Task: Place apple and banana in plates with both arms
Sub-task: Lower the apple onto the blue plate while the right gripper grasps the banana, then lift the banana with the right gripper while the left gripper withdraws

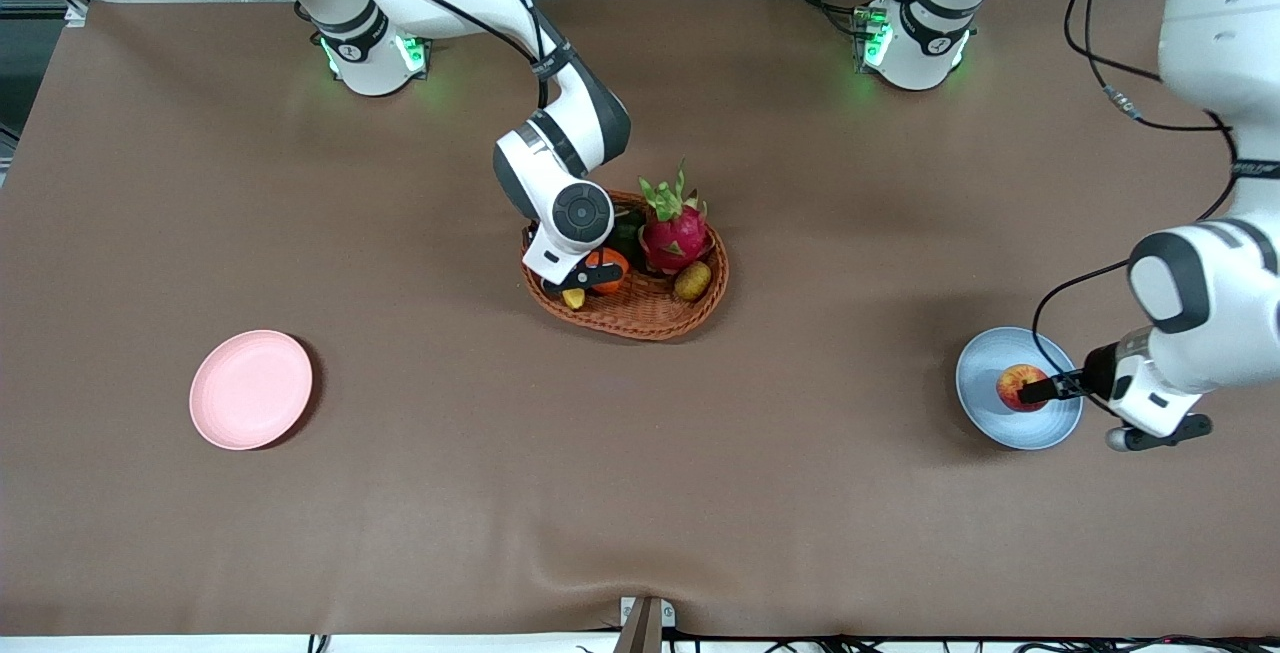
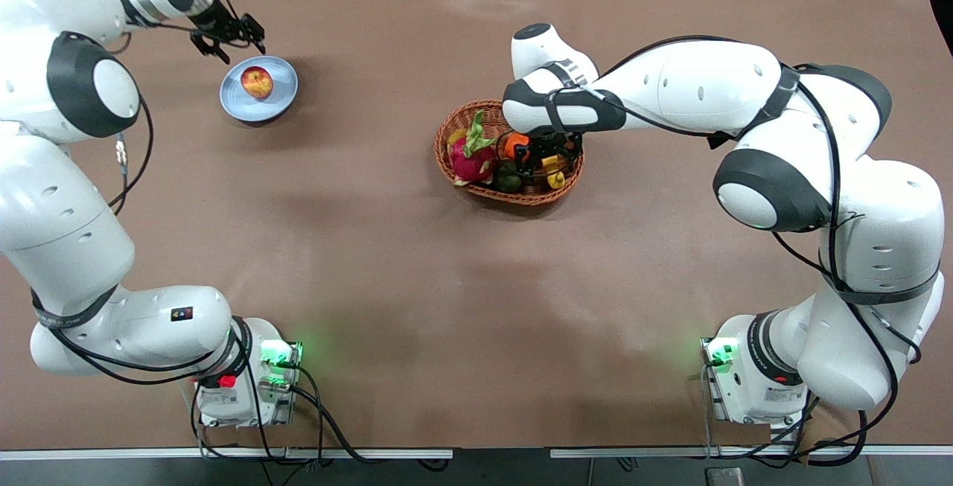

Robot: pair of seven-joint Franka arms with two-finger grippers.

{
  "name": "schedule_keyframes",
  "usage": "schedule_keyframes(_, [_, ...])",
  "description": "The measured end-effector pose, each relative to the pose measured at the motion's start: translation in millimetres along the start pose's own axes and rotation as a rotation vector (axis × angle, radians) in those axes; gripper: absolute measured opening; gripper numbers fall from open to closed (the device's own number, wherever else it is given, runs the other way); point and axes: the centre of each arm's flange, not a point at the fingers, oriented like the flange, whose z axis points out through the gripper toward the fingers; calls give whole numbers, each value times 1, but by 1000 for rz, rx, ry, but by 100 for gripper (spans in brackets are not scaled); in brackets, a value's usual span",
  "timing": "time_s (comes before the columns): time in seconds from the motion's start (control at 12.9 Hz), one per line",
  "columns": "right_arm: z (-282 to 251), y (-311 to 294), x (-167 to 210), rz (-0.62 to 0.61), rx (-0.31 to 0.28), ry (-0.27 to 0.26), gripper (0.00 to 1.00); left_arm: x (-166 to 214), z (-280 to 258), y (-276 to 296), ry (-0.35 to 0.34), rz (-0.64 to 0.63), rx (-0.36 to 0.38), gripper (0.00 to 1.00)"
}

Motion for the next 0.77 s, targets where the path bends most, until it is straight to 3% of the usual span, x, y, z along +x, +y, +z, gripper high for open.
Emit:
schedule_keyframes(0.31, [5,-1,2,47,-7,8,41,-18,-102,21,38,27,-13,100])
schedule_keyframes(0.54, [-6,2,3,66,1,20,41,-39,-165,39,72,47,-22,100])
schedule_keyframes(0.77, [-59,26,0,100,27,24,41,-66,-222,57,100,60,8,100])
